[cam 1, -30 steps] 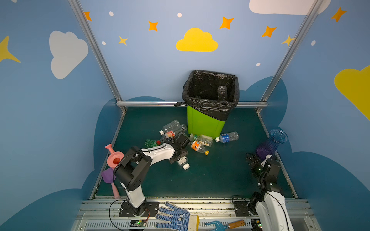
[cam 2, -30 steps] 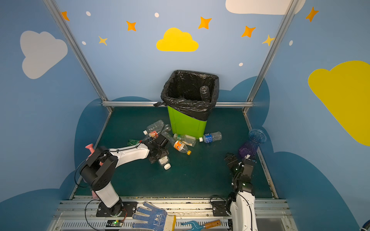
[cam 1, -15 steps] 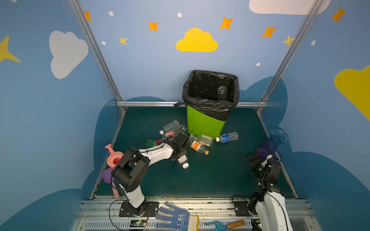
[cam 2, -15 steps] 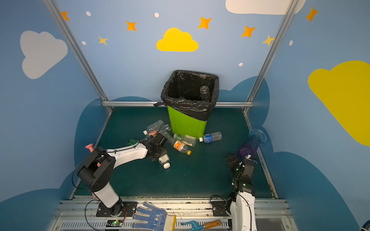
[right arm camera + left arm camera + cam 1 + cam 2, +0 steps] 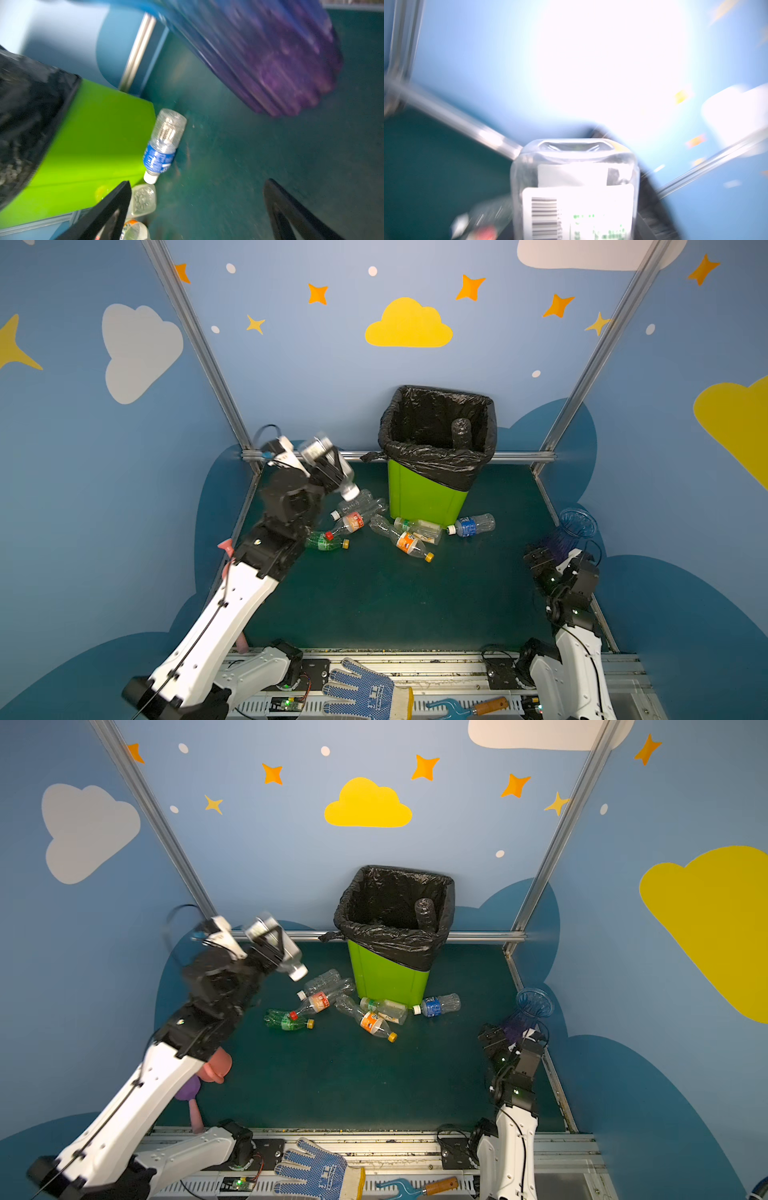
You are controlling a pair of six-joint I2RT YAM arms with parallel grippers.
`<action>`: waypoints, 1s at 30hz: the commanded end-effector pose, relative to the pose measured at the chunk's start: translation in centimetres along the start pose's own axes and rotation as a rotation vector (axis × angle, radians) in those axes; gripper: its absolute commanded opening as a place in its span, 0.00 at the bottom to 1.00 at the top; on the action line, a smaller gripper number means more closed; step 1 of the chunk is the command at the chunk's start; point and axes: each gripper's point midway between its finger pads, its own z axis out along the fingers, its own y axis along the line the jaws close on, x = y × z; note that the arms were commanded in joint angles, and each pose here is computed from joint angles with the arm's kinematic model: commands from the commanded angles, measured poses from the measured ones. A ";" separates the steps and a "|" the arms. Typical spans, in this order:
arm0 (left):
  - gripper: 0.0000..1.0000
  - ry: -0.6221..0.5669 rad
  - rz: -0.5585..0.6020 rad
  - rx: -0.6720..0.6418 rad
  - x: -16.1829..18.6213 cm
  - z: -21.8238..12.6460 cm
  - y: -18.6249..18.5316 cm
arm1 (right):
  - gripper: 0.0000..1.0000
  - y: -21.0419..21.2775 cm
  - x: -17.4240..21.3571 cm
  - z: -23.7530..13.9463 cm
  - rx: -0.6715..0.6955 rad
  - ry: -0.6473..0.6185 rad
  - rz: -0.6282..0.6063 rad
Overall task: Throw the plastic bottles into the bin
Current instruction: 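Lift the square bottle with the left gripper and drop it into the bin, then lower the left gripper toward the pile while the right gripper reaches the water bottle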
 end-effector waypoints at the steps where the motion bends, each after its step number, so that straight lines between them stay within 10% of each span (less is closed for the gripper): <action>1: 0.54 -0.108 0.113 0.135 -2.9 0.9 -3.9 | 0.98 1.3 -0.8 -0.4 -0.047 -0.016 0.009; 9: 0.57 0.200 0.049 0.309 6.2 15.2 -12.1 | 0.98 3.3 0.6 0.3 -0.142 0.111 0.014; 11: 0.79 0.296 0.044 0.314 9.2 17.4 -14.0 | 0.98 3.9 0.9 0.1 -0.139 0.157 -0.015; 13: 0.99 0.309 0.072 0.328 10.3 17.5 -15.6 | 0.98 4.1 0.4 -0.4 -0.119 0.148 -0.041; 23: 1.00 0.253 0.302 0.351 8.4 11.7 -18.7 | 0.98 2.9 0.7 -0.3 -0.100 0.111 0.005; 30: 1.00 0.040 0.216 0.244 8.6 7.6 -9.9 | 0.98 2.9 2.0 1.6 -0.135 0.193 0.061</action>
